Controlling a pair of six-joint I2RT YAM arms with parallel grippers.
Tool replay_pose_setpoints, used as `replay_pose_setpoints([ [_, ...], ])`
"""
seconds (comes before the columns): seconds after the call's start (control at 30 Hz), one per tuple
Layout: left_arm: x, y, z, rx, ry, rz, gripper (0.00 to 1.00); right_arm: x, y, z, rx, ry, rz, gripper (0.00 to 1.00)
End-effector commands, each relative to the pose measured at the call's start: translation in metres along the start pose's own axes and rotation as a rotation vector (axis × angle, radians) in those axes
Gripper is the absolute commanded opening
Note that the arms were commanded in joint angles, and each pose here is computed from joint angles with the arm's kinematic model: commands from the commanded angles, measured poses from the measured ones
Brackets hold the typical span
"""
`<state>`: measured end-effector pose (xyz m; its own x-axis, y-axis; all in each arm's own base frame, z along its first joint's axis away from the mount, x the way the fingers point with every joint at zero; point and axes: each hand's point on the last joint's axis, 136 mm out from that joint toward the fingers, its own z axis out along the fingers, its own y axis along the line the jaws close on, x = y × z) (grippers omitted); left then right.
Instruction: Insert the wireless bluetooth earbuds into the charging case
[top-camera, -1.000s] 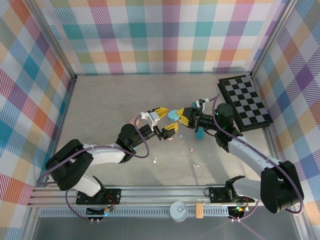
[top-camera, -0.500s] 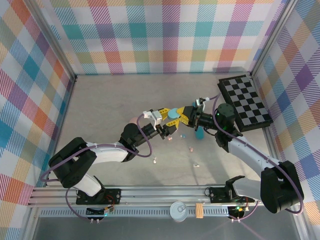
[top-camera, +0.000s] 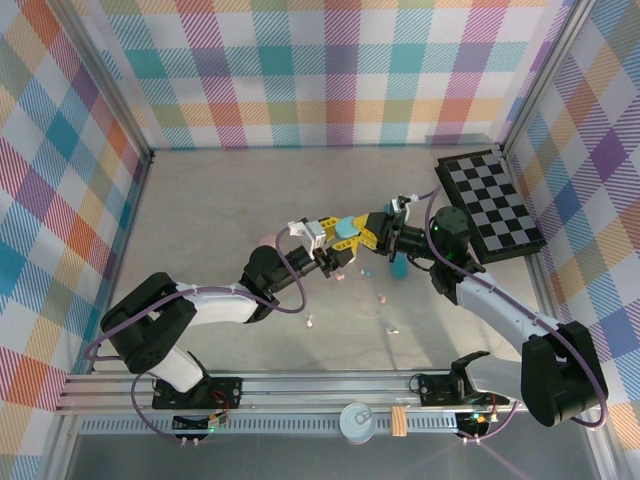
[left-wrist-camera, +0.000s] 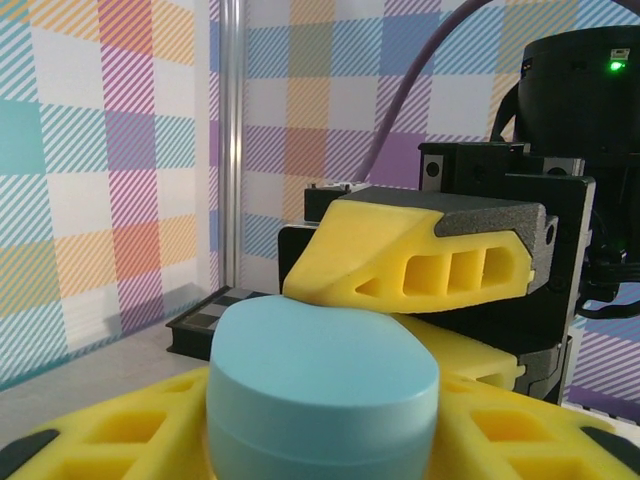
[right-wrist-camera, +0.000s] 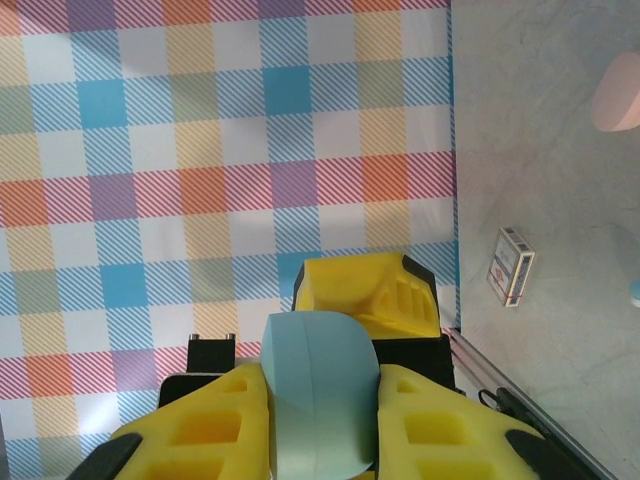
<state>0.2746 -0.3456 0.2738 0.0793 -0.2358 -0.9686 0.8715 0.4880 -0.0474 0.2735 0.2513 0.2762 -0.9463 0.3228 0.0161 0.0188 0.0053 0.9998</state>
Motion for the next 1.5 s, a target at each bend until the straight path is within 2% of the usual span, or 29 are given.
replay_pose_setpoints([
  [0.0, -0.017, -0.016, 0.005, 0.069, -0.063, 0.017, 0.44, 0.002, 0.023, 0.003, -0.044, 0.013, -0.040, 0.15],
  [0.23, -0.013, -0.018, 0.005, 0.081, -0.053, 0.021, 0.41, 0.002, 0.023, 0.003, -0.041, 0.012, -0.030, 0.15],
  [0.33, -0.014, -0.018, 0.005, 0.084, -0.054, 0.023, 0.34, 0.001, 0.022, 0.003, -0.038, 0.012, -0.026, 0.15],
  [0.5, -0.015, -0.019, 0.004, 0.085, -0.056, 0.021, 0.31, 0.001, 0.016, 0.002, -0.010, 0.004, -0.016, 0.18],
  [0.57, -0.016, -0.019, 0.003, 0.082, -0.058, 0.011, 0.29, 0.001, 0.015, 0.001, 0.008, -0.004, -0.031, 0.27],
  [0.73, -0.021, -0.023, -0.004, 0.097, -0.060, -0.021, 0.28, 0.001, 0.011, -0.009, 0.100, -0.054, -0.110, 0.57],
  [0.8, -0.021, -0.023, -0.009, 0.097, -0.056, -0.043, 0.28, 0.001, 0.010, -0.014, 0.146, -0.081, -0.161, 0.65],
  [0.93, -0.022, -0.027, -0.020, 0.142, -0.043, -0.110, 0.28, 0.002, 0.013, -0.029, 0.257, -0.116, -0.359, 0.79],
  [1.03, -0.026, -0.035, -0.032, 0.246, -0.022, -0.159, 0.28, 0.013, 0.025, -0.038, 0.307, -0.052, -0.610, 0.86],
  [1.23, -0.039, -0.047, -0.051, 0.390, 0.003, -0.222, 0.28, 0.062, 0.042, -0.048, 0.217, 0.142, -1.114, 0.92],
  [1.33, -0.044, -0.055, -0.054, 0.439, 0.007, -0.229, 0.28, 0.082, 0.044, -0.048, 0.150, 0.206, -1.279, 0.93],
  [1.47, -0.051, -0.062, -0.056, 0.486, 0.007, -0.236, 0.28, 0.093, 0.041, -0.040, 0.140, 0.256, -1.389, 0.95],
])
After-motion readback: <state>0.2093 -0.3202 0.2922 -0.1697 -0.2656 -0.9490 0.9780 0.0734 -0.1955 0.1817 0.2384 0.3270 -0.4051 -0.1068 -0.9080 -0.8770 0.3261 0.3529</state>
